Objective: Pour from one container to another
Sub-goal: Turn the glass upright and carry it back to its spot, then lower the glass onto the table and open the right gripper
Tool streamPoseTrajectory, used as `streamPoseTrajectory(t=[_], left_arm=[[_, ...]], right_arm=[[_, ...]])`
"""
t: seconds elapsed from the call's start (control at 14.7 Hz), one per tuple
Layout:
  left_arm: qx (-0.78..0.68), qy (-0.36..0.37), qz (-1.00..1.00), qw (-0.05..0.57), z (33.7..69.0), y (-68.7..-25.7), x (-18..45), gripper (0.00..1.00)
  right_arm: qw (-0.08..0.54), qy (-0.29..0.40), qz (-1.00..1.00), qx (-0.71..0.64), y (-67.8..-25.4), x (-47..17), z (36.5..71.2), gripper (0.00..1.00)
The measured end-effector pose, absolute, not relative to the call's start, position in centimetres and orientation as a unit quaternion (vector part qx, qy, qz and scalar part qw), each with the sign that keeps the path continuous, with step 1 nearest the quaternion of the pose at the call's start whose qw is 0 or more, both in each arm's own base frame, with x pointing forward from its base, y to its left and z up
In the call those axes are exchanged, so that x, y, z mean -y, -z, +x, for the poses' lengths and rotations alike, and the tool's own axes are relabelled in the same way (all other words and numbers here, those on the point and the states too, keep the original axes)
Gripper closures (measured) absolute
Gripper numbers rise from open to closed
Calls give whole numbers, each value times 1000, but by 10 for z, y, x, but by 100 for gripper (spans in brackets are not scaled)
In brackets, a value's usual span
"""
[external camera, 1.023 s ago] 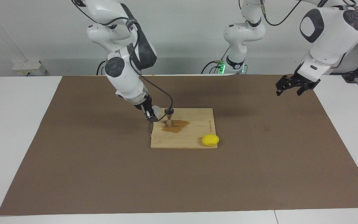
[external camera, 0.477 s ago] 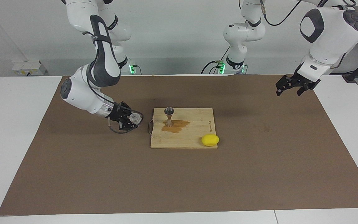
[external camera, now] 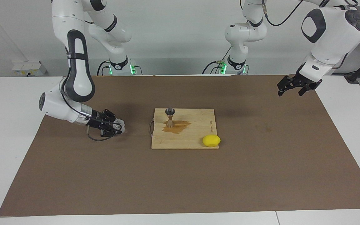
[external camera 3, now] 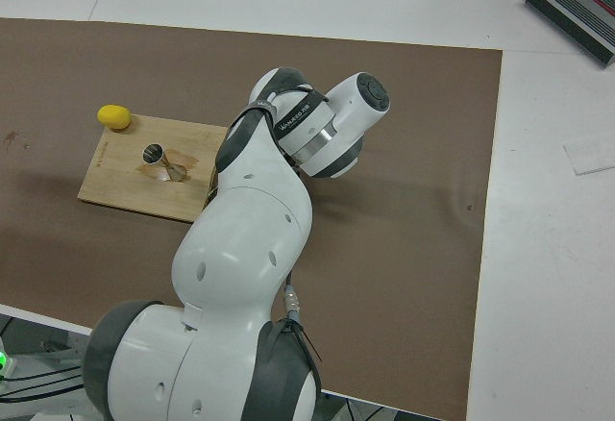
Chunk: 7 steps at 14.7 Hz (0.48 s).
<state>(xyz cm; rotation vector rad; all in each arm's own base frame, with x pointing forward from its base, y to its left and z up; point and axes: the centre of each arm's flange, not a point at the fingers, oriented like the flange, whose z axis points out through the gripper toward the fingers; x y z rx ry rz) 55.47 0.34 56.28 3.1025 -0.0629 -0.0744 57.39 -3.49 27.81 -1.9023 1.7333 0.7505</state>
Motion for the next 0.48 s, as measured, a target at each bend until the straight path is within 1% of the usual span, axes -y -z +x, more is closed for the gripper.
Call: streamPoseTrajectory(t=[0.2,0.41,0.48], left_arm=[[20,24,999,19,555,-563,-3,0],[20,24,999,19,555,-563,-3,0],[20,24,999,19,555,-563,-3,0]], right_arm=[[236,-282,-686,-628,-256,60,568,49],[243,-282,-685,-626,-253,71,566,49],[244,-281,-684,-627,-253,74,566,44]])
